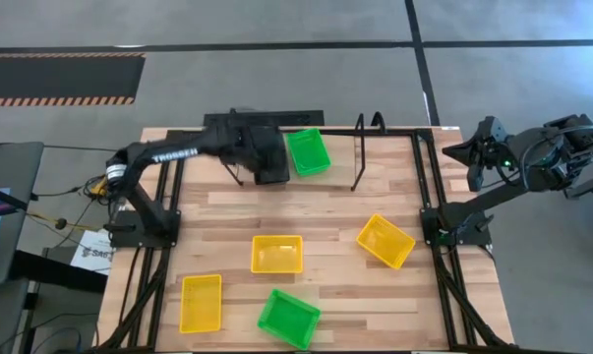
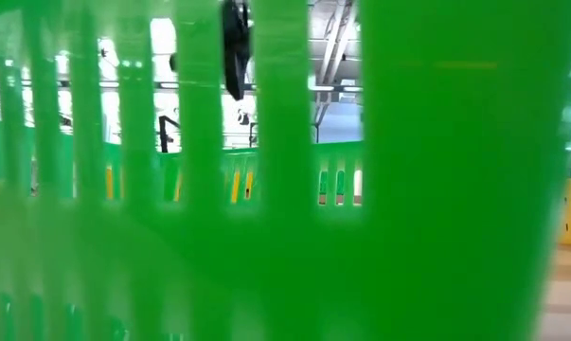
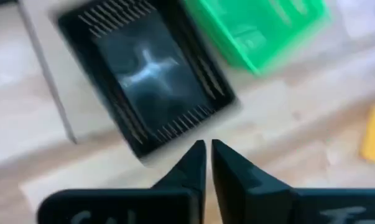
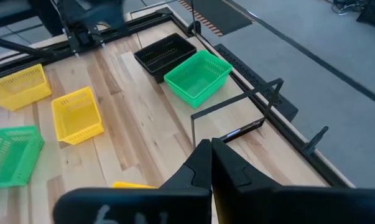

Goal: Stack baskets on shelf by color
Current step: Move the top right yellow bin to the center of the table

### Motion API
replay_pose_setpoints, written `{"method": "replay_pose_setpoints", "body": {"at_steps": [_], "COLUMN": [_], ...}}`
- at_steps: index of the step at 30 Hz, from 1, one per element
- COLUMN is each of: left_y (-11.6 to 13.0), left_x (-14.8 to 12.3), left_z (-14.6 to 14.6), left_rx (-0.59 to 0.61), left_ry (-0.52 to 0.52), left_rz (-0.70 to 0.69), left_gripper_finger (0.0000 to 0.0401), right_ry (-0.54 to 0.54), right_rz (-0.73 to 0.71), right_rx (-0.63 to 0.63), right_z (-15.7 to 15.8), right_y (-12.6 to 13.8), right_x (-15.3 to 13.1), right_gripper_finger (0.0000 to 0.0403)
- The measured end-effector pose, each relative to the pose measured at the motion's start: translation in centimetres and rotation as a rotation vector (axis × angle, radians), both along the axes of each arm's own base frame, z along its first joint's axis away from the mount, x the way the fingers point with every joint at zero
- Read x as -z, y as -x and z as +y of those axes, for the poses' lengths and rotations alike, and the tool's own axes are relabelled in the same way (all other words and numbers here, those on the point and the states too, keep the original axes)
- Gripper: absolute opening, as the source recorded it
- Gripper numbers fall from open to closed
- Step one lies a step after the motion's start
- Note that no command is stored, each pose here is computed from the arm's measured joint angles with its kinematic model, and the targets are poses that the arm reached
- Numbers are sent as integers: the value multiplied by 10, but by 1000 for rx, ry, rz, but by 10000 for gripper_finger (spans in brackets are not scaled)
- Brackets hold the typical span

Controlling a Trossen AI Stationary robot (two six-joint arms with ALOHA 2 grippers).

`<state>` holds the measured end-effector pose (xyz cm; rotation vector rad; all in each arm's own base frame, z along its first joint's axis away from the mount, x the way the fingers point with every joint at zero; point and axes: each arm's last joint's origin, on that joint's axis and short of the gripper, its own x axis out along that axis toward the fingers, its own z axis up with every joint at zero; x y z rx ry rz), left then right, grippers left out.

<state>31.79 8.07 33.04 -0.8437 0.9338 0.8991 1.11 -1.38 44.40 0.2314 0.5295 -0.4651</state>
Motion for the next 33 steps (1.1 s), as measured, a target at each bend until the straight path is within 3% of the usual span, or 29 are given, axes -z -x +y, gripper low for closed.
{"method": "replay_pose_setpoints", "body": {"at_steps": [8, 14, 16, 22, 27, 33], "left_y": [6, 29, 34, 37, 34, 27], "left_x": [-6, -6, -6, -6, -7, -8], "left_z": [-120, -165, -170, -162, -146, -129], "left_rx": [-89, -149, -152, -113, -85, 1], "left_ry": [-157, -315, -352, -420, -465, -494], "left_rz": [-70, -103, -105, -28, 27, 90], "left_gripper_finger": [5, 2, 2, 0, 0, 0], "right_ry": [-14, 70, 36, -220, -313, -412], "right_rz": [-7, 30, 13, 16, 155, 389], "right_rx": [10, -44, -30, -4, 55, 179], "right_z": [0, 0, 0, 8, 18, 31], "right_y": [0, 0, -1, -13, -42, -76], "right_x": [0, 0, 0, 5, 32, 83], "right_gripper_finger": [22, 21, 19, 13, 13, 12]}}
